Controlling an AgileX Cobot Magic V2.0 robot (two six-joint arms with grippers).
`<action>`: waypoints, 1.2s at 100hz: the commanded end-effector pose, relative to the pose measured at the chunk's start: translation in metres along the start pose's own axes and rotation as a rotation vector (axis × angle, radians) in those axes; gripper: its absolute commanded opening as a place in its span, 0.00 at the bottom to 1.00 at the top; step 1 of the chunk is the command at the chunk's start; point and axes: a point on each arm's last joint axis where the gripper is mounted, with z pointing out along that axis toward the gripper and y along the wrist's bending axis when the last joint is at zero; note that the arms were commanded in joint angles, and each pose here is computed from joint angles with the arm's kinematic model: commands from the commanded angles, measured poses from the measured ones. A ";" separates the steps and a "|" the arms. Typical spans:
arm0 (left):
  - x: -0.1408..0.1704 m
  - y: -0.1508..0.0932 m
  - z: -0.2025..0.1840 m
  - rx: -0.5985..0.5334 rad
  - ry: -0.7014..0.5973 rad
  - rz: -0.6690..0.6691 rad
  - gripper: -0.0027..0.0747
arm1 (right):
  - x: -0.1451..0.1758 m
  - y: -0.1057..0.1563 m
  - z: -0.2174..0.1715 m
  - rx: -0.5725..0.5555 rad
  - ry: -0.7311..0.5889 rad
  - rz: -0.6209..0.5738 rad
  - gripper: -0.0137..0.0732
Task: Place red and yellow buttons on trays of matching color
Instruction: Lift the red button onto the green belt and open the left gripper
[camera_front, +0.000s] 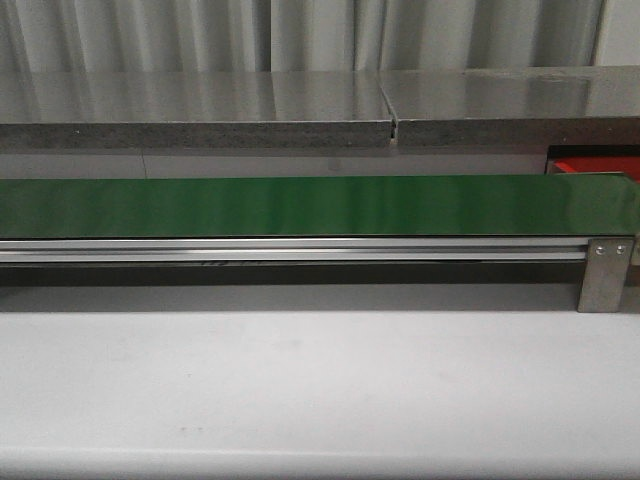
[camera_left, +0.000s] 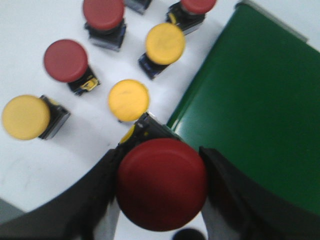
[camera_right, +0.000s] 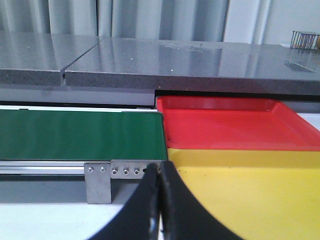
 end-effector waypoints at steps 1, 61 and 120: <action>-0.014 -0.019 -0.019 0.043 -0.086 0.034 0.32 | -0.015 0.000 -0.002 0.000 -0.109 -0.015 0.07; -0.033 -0.084 0.039 0.102 0.040 0.173 0.32 | -0.015 0.000 -0.002 0.000 -0.109 -0.015 0.07; -0.034 -0.087 0.044 0.117 0.051 0.165 0.83 | -0.015 0.000 -0.002 0.000 -0.109 -0.015 0.07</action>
